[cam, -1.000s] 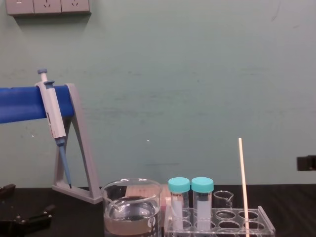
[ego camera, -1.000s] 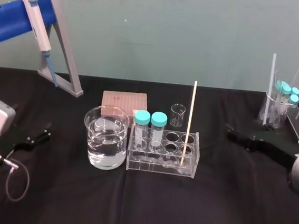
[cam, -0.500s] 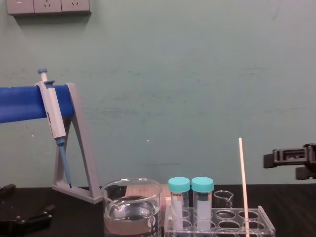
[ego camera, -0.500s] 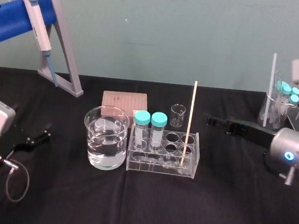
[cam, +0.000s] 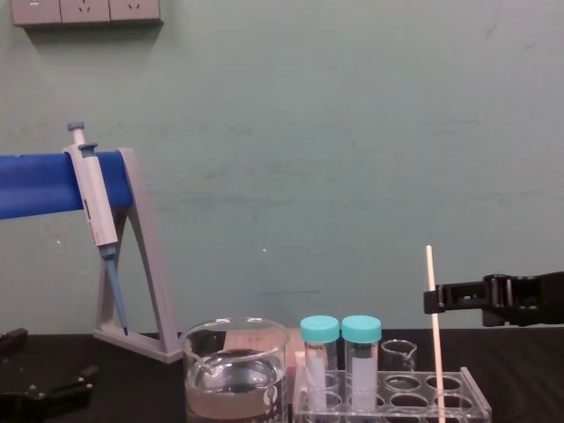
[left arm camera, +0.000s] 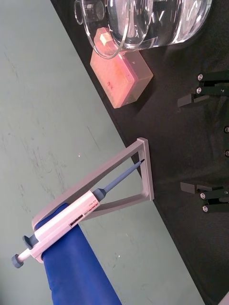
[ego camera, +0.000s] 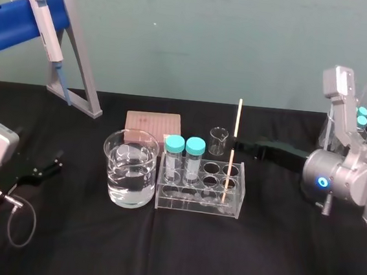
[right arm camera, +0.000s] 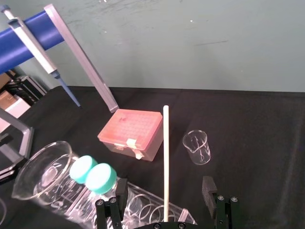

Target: Hold the thermometer with one hand and immerse one end into the beaker, then reinsert it into the test tube rack.

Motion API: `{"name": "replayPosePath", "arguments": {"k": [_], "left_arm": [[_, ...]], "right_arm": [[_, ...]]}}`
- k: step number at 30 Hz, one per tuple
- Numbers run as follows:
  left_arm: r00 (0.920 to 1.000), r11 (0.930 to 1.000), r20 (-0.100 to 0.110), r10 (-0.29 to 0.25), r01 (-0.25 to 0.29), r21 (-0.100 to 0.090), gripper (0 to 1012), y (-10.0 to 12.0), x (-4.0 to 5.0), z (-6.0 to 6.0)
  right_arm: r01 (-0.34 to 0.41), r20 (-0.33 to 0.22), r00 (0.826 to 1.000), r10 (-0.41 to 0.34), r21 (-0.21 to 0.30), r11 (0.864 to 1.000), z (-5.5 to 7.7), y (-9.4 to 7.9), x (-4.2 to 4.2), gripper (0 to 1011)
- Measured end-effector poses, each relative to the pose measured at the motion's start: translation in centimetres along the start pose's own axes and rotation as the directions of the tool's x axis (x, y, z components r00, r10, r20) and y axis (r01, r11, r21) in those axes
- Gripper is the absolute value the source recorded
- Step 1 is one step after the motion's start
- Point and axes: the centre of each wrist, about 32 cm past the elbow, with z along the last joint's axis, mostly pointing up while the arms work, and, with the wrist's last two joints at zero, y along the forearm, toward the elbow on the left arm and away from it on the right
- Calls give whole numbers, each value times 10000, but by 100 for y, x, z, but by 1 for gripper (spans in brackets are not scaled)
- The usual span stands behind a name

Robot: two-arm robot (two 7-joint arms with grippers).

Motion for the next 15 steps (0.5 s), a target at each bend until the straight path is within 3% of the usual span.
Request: {"name": "replayPosePath", "arguments": {"k": [15], "left_arm": [[10000,10000,0,0,0,0,1004,0,0,0]], "right_arm": [[148,-191,9997,-149,-11,9999,48,327,-32,1003]]}}
